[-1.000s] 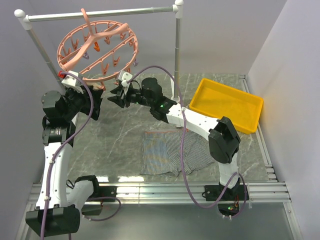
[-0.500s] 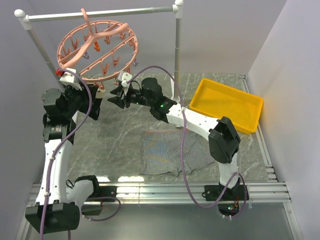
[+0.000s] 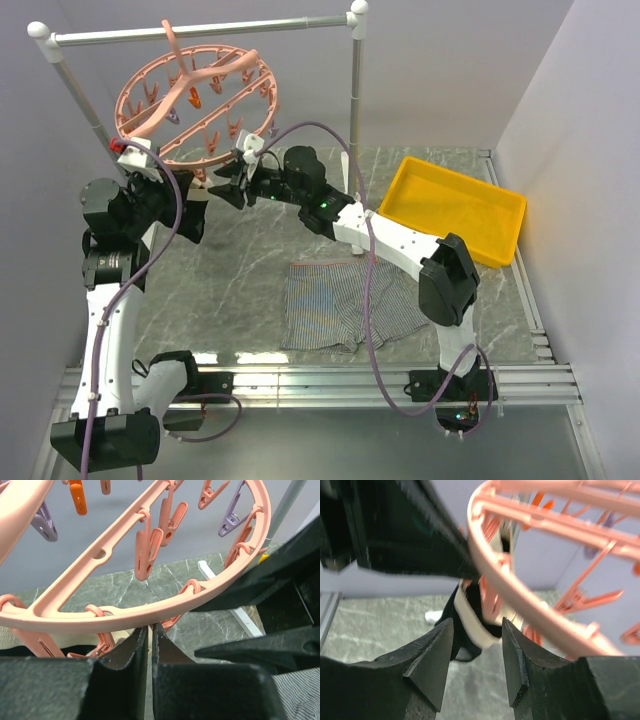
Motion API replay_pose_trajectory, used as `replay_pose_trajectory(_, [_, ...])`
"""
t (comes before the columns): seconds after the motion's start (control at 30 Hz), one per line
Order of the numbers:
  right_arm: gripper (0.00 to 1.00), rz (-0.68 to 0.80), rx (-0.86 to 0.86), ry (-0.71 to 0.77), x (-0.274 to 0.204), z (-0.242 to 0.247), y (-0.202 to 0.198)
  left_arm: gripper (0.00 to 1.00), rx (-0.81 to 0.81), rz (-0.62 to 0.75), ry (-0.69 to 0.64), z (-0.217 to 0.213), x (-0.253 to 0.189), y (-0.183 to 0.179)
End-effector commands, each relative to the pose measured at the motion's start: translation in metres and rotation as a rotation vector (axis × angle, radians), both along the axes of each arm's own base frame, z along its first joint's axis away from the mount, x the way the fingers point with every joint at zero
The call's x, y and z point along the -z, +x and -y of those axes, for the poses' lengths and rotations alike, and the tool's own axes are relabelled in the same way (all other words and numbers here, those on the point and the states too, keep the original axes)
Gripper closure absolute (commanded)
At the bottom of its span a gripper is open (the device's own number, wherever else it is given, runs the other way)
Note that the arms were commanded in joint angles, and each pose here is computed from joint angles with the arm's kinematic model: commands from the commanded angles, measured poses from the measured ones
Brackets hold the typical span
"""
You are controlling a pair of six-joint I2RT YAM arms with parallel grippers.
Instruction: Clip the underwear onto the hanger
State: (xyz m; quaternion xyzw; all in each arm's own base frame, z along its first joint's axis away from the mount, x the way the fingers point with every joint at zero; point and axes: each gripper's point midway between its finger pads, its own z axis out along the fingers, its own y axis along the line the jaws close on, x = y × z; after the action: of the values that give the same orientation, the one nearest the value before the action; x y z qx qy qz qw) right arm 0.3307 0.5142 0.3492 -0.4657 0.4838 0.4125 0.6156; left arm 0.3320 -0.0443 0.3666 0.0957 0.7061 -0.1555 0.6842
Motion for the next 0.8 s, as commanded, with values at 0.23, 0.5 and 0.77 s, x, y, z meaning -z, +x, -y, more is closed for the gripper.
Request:
replay_pose_trajectory(0.23, [0.47,0.018,-0.016,0.073,-0.027,-0.010,0.005,0.93,0.073,0.006,-0.001,0.014,-0.016,-0.020])
replay_pose_trajectory(0.5, [0.46,0.010,-0.023,0.082,-0.027,-0.013,0.006,0.94,0.098,-0.026,-0.021,0.020,-0.007,-0.027])
replay_pose_trajectory(0.77, [0.47,0.003,-0.008,0.081,-0.021,-0.018,0.011,0.94,0.104,-0.035,-0.030,0.021,-0.005,-0.028])
